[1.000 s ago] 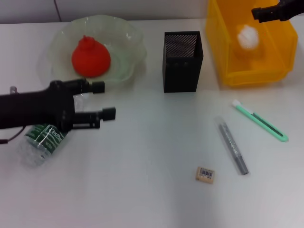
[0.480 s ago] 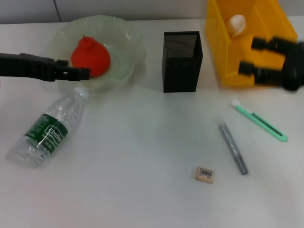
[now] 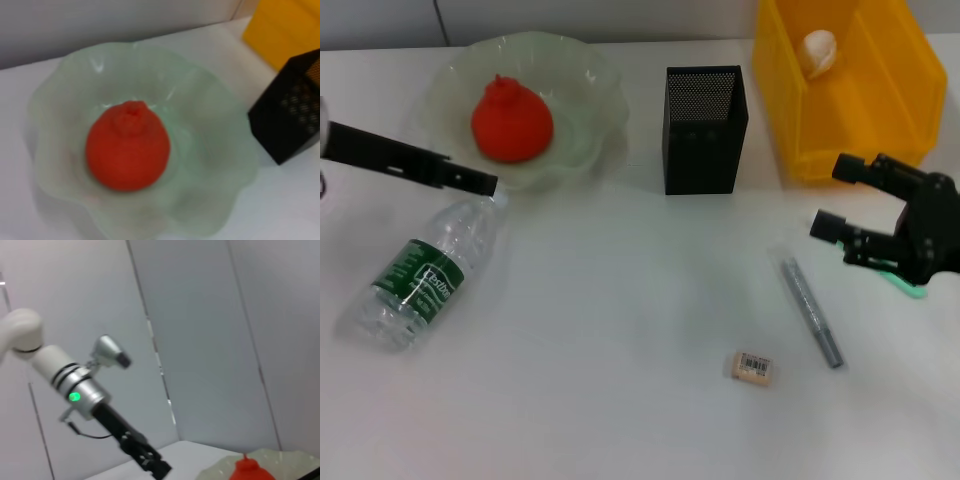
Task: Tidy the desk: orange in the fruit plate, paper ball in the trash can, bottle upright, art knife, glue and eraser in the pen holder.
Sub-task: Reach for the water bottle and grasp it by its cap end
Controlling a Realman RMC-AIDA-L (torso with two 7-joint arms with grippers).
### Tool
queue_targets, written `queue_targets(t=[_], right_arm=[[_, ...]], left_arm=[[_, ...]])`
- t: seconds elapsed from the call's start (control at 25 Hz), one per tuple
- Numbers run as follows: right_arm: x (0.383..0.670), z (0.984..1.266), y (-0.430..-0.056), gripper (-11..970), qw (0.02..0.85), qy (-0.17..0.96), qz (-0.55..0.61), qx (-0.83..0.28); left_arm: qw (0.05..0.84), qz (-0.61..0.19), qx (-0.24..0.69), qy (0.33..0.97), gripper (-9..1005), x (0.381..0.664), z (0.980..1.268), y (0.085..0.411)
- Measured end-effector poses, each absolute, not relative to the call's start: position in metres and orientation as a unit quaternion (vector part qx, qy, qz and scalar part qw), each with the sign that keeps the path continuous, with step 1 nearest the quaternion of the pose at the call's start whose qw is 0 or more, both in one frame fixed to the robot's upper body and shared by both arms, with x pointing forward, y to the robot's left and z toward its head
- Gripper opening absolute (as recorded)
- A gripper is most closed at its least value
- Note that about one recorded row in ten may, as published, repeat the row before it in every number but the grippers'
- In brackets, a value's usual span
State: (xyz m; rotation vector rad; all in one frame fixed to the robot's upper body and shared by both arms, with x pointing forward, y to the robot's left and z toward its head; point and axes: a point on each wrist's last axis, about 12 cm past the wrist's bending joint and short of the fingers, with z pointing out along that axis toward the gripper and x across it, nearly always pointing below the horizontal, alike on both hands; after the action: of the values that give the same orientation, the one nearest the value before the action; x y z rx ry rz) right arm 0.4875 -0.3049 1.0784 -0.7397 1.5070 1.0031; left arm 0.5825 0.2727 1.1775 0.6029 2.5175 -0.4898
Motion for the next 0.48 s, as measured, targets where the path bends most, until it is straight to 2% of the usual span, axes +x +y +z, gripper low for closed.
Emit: queue_targets(t=[0.48], right_arm=[[0.479,1.073,-0.305,838,0.555,0.636,0.438,-0.308]], left_arm=[[0.253,-0.075,0.249,0.932,834,0.593,1.149,0.246]])
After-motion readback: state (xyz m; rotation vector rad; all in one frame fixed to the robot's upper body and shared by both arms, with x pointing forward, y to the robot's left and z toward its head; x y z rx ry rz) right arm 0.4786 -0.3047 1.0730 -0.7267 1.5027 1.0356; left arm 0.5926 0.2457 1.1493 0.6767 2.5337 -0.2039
